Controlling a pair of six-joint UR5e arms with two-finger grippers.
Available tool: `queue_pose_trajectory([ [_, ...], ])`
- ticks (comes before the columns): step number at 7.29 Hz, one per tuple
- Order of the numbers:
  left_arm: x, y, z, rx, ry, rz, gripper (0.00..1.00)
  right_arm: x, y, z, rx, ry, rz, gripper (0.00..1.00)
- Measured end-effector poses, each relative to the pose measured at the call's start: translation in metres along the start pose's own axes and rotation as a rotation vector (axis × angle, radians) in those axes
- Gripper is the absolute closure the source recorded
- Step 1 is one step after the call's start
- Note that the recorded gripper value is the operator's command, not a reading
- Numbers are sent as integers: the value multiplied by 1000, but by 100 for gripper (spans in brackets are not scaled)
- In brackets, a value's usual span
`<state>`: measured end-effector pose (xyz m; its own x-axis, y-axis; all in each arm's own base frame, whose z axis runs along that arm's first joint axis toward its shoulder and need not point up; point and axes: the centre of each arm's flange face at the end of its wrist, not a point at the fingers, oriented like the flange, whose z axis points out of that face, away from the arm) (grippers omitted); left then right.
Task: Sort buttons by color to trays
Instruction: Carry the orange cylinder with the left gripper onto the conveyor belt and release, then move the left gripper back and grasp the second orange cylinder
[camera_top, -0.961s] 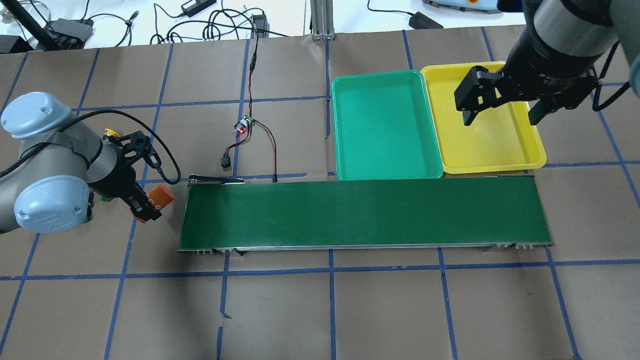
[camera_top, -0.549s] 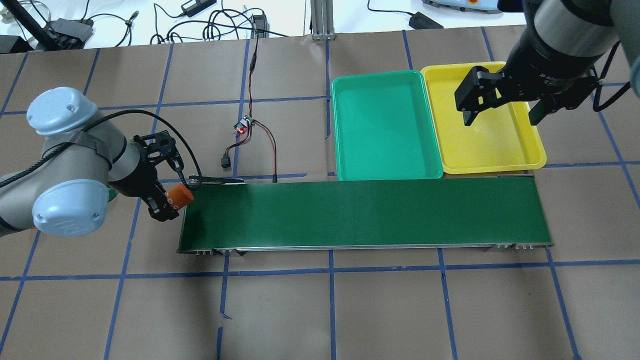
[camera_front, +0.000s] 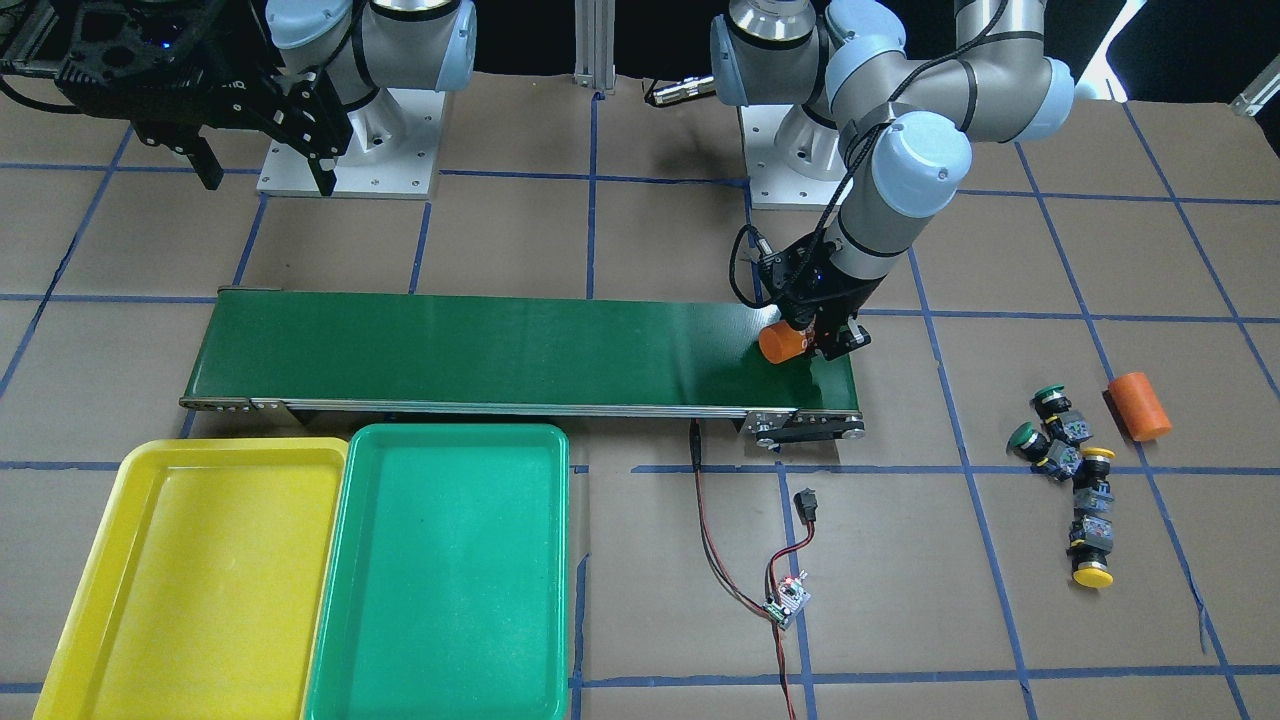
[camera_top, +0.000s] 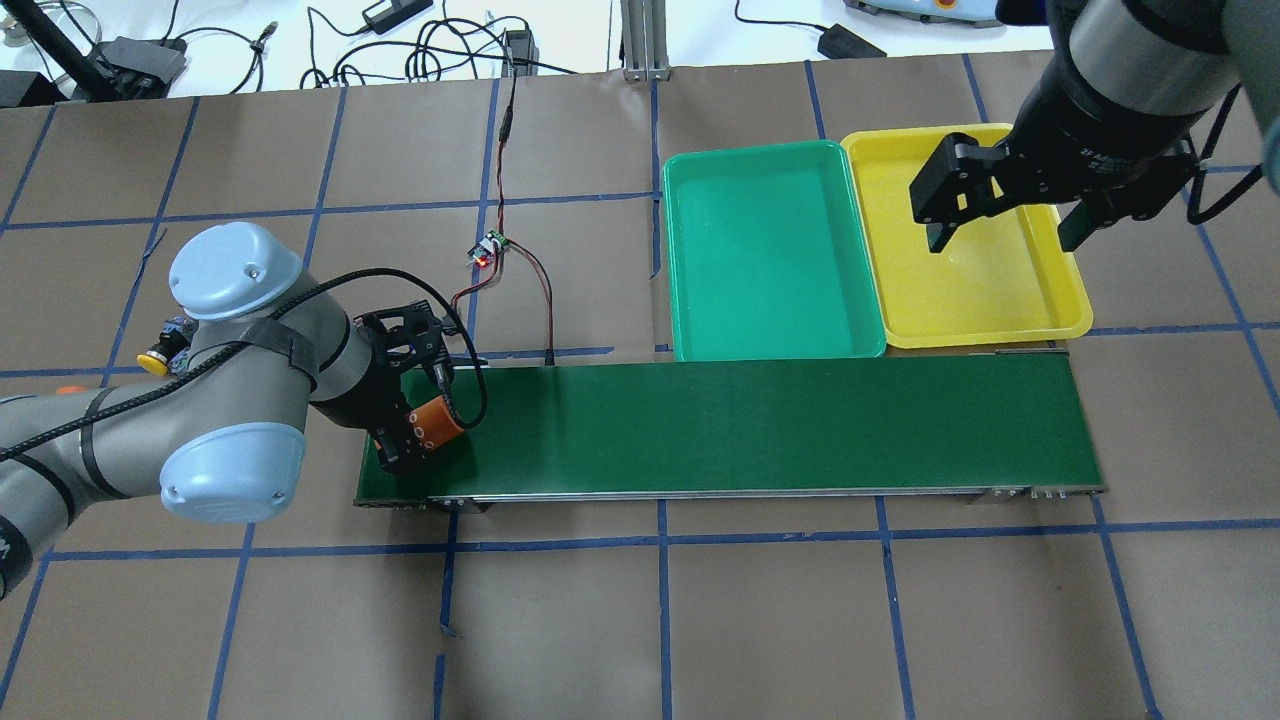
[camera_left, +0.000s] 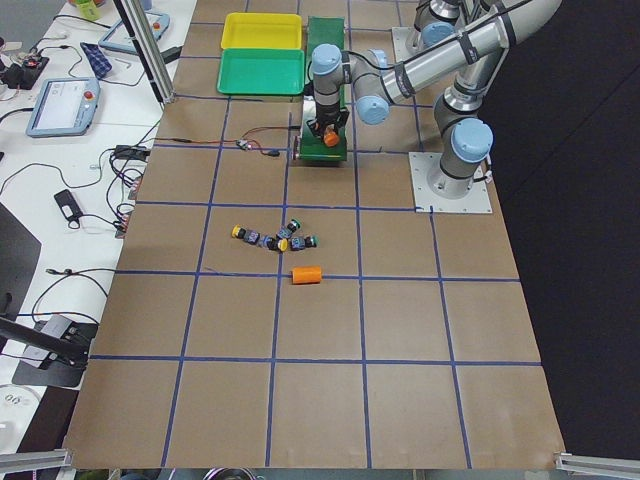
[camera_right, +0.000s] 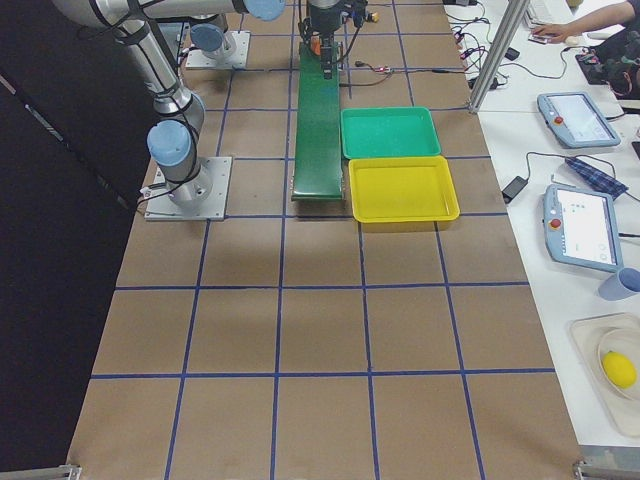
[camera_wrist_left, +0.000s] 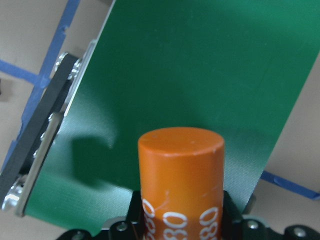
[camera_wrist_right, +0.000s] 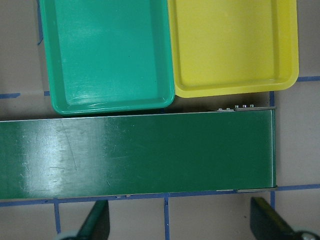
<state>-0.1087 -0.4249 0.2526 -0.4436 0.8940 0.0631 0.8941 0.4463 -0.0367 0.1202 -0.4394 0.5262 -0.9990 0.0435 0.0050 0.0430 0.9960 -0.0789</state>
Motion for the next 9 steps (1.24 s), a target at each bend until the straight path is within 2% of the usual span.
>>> queue_pose_trajectory([
  [2, -8, -6, -24, 7, -36, -48, 0, 0, -1, 1, -3, 0, 1, 0],
  [3, -21, 4, -47, -14, -19, -98, 0, 0, -1, 2, -5, 0, 1, 0],
  [4, -47, 36, -68, -41, 4, -202, 0, 0, -1, 2, -6, 0, 1, 0],
  [5, -79, 89, -78, -54, 29, -343, 0, 1, -1, 2, -5, 1, 1, 0],
  [7, -138, 229, -71, -44, 57, -655, 0, 1, -1, 1, -4, 1, 1, 0],
  [9, -185, 318, -51, -61, -16, -901, 0, 0, 0, 1, -2, 0, 0, 0],
])
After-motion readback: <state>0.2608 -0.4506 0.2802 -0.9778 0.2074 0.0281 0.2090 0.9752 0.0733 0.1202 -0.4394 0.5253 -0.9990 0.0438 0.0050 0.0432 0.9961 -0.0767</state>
